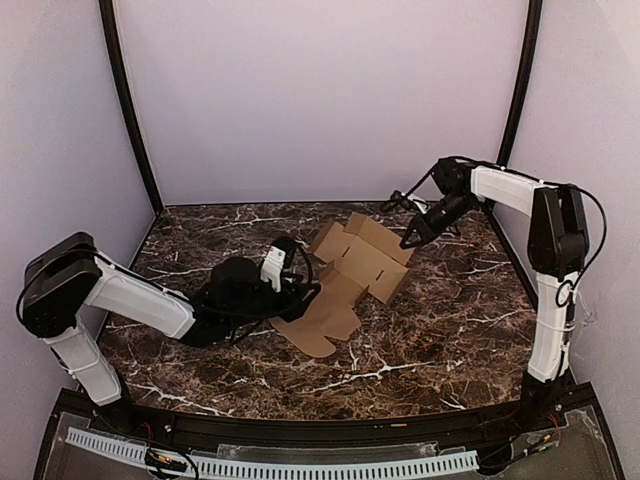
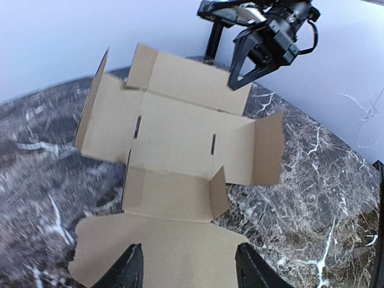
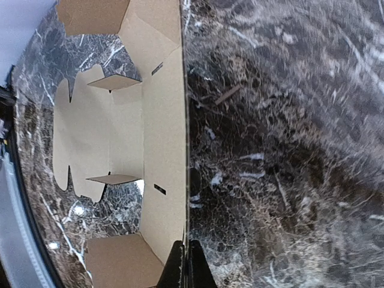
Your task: Fold the paper box
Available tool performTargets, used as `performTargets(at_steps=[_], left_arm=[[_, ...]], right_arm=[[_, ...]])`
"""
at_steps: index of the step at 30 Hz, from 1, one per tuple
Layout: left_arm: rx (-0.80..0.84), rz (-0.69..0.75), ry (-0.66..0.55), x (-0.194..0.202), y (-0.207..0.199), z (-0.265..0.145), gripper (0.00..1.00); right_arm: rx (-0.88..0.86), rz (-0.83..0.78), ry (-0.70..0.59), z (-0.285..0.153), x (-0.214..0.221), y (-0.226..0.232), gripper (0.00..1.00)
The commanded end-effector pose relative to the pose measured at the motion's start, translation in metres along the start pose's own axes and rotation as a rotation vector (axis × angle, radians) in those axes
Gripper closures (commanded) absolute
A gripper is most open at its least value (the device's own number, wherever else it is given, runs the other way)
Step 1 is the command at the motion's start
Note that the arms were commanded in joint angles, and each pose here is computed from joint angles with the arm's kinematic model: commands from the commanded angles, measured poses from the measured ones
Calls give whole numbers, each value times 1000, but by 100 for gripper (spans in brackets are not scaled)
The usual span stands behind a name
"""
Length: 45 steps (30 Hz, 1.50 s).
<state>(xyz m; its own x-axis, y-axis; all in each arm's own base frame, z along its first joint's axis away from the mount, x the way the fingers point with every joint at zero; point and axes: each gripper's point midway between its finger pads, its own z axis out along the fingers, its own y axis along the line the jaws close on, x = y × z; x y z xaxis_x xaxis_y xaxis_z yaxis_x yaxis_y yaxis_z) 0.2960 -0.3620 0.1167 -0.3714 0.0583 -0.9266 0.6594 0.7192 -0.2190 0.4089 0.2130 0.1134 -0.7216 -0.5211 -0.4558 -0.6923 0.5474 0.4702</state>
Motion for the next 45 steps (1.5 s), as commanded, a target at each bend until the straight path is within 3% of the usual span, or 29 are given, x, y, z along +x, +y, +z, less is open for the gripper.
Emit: performTargets(at_steps=[1,6,11,16,22,34,45], left_arm=[[-6,154,28,-28,-4,-30,45],[-136,142,9,-34,33,-52,40],[-272,25,-14,-26,94,-62,34],[-355,-7,-13,-18,127,-55,33],[-349,-48,-39,-11,149,-38,35],[-69,41,-94,-3,122,0,38],[256,49,-50,13,71,6,39]], right_arm=[[247,-256,68,-17,-19,6,100],[404,-447,72,-21,-42,20,100],[520,-656,97,-19,-56,45,100],[626,-869,135,-13,-59,68,100],[635,-1002,115,-9,-66,100,100],[729,-1317,141,25,-33,138,100],[871,-1318,106,27,-32,135,100]])
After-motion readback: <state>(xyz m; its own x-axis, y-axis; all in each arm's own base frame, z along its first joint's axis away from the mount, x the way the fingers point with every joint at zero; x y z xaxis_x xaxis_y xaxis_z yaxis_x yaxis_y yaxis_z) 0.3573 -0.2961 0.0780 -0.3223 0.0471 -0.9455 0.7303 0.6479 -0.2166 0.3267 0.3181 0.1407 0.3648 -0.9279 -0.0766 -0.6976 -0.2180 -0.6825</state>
